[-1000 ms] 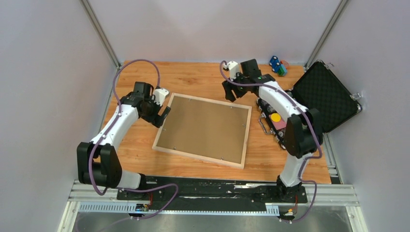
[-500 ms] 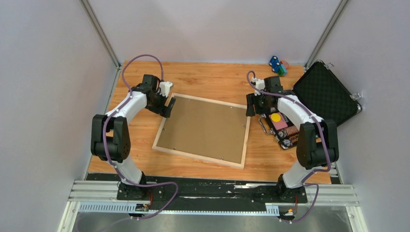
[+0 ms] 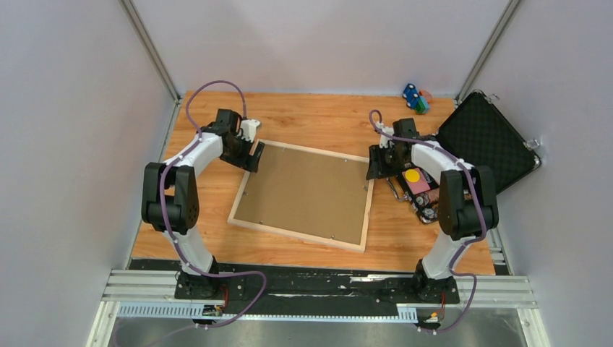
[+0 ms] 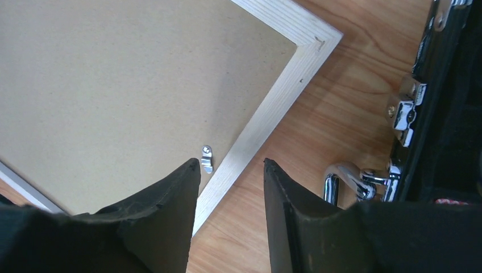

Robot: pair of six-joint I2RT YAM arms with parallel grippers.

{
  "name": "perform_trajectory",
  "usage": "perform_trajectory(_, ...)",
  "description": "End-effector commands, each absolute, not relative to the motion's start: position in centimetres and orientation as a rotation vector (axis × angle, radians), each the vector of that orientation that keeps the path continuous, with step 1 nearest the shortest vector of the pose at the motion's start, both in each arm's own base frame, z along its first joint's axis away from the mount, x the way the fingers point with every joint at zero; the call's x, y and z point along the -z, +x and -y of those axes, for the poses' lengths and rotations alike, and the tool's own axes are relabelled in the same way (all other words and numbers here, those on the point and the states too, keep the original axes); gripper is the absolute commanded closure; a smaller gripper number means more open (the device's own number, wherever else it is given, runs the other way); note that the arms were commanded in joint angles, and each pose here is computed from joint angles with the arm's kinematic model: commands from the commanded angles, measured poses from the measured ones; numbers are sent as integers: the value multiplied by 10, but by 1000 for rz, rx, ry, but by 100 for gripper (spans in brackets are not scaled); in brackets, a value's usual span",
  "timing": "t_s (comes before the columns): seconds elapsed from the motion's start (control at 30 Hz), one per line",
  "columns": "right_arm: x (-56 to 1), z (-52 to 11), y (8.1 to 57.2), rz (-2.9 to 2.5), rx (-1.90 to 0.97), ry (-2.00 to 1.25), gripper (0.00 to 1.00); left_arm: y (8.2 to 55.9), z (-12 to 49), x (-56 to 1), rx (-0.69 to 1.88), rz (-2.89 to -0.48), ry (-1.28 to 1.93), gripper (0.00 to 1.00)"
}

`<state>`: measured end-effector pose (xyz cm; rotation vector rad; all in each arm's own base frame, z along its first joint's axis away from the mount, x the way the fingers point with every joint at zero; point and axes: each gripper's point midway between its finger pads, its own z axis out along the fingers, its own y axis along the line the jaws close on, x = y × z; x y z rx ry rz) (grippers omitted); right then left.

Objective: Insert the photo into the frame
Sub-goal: Adjust the photo frame at the center of the board.

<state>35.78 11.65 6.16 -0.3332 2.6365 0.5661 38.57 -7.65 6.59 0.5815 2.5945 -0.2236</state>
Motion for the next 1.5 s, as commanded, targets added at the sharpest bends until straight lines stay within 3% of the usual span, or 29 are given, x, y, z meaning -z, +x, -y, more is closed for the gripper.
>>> perform_trajectory(0.0,-53,-113,366,-2652,-566,-275,57,398,84,-72,279,-2552,584,16)
perform_trajectory(0.33,-30,-115,367,-2696,-591,-262,63,392,86,-67,302,-2564,590,23)
perform_trajectory(0.6,-30,-122,386,-2665,-626,-303,90,373,83,-55,308,-2613,637,33)
perform_trajectory(0.77,-35,-130,401,-2606,-659,-393,100,357,73,-49,260,-2638,671,35)
perform_trajectory(1.17,-39,-170,426,-2487,-776,-683,100,333,50,-56,140,-2676,673,36)
perform_trajectory(1.23,-39,-171,431,-2487,-776,-684,94,330,47,-59,123,-2671,668,36)
perform_trajectory(1.4,-44,-168,435,-2489,-742,-665,68,323,38,-59,64,-2682,650,36)
perform_trajectory(1.47,-48,-167,435,-2485,-732,-660,64,321,36,-56,56,-2694,640,38)
